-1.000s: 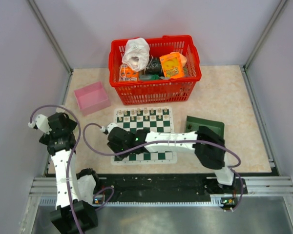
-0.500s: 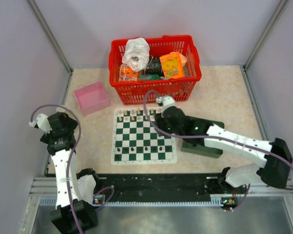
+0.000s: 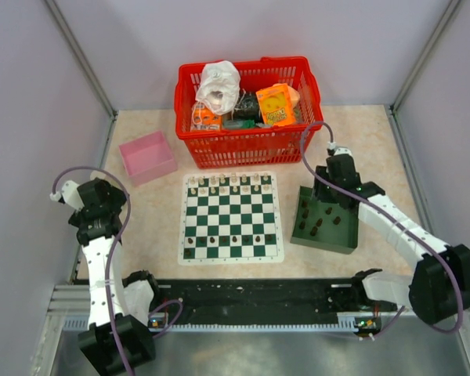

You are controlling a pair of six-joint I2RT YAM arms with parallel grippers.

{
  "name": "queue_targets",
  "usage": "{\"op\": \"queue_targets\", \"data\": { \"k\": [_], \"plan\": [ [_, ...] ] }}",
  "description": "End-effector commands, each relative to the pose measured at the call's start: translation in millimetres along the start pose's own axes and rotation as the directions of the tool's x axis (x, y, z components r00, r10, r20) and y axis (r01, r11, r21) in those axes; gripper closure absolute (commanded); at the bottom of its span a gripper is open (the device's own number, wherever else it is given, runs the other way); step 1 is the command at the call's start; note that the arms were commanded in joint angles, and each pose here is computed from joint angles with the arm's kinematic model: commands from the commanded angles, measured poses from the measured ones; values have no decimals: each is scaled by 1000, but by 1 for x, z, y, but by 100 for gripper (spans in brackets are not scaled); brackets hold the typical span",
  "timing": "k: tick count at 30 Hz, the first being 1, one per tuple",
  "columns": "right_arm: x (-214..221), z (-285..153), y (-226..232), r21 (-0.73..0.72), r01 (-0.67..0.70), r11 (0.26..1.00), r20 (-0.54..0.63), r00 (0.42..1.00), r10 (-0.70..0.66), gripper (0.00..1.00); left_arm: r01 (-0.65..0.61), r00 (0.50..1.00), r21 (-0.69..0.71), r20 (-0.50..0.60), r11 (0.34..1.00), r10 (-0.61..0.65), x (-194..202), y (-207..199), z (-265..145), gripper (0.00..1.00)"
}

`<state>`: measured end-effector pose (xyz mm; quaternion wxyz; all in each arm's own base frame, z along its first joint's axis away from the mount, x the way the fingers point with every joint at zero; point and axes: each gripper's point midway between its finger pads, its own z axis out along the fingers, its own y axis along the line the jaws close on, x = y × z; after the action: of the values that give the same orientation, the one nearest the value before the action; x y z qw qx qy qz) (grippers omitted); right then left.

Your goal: Set up the chess pieces on the board

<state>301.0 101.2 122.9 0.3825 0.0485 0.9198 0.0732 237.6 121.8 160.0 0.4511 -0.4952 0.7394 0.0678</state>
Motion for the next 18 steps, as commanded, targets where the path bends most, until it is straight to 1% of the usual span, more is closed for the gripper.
{"op": "queue_targets", "data": {
  "k": [1,10,18],
  "plan": [
    [3,17,9,-47,37,998,-58,998,-40,53,11,1000,49,21,999,-12,-5,-9,4,1],
    [9,42,15,-68,67,995,-118,990,-74,54,-12,1000,75,-3,997,12,-2,-16,7,1],
    [15,52,21,-95,79,992,-157,983,-93,55,-17,1000,72,0,997,17,-2,-15,8,1]
  ]
}}
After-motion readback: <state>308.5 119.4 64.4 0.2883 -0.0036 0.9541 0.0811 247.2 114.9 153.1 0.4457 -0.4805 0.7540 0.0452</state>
